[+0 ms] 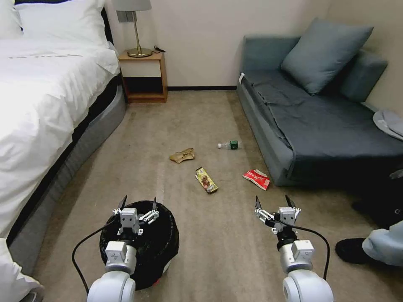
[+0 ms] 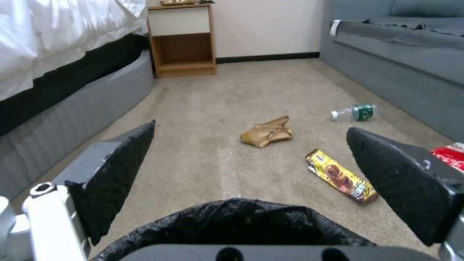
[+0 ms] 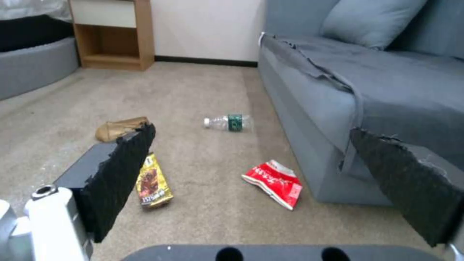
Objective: Pick up the trash bin, then pick up the garbage on the floor and place it into the trash bin.
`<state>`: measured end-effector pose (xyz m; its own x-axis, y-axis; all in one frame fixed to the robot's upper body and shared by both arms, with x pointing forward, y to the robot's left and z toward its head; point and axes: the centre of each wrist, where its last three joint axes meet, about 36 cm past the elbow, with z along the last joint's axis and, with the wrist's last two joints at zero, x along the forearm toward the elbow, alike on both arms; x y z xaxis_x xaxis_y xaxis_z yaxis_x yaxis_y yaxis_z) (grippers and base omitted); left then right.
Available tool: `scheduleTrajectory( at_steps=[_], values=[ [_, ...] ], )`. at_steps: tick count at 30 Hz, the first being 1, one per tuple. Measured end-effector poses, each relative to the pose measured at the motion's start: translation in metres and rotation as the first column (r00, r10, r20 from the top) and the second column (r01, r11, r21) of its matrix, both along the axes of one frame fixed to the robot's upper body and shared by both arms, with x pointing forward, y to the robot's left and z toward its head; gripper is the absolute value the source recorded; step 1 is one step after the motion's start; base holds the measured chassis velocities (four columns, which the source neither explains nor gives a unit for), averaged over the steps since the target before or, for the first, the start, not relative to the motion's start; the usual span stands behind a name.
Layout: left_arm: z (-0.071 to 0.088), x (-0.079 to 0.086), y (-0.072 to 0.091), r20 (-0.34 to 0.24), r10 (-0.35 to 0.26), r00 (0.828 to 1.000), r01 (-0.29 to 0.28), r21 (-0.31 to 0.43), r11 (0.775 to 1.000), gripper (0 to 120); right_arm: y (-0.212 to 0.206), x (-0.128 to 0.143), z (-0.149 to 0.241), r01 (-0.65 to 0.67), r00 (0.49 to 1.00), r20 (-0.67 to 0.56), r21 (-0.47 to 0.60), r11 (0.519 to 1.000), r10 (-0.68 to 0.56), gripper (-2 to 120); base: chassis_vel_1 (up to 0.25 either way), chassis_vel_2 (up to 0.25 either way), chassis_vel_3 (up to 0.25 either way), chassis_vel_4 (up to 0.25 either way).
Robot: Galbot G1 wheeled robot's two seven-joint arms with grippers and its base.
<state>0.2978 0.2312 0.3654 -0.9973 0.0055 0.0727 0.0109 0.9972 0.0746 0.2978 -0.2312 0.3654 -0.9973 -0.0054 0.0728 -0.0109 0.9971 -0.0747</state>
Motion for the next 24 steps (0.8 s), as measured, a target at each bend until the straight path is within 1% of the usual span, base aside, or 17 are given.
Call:
scheduleTrajectory(
  at_steps=[24],
  values=[
    [0.0000,0.0000,0.0000,0.000,0.000,1.000,0.000,0.000,1.000,100,0.0000,0.0000,0.0000,0.000,1.000,0.000,0.000,1.000,0.000,100,0.000,0.000,0.000,0.000]
  ],
)
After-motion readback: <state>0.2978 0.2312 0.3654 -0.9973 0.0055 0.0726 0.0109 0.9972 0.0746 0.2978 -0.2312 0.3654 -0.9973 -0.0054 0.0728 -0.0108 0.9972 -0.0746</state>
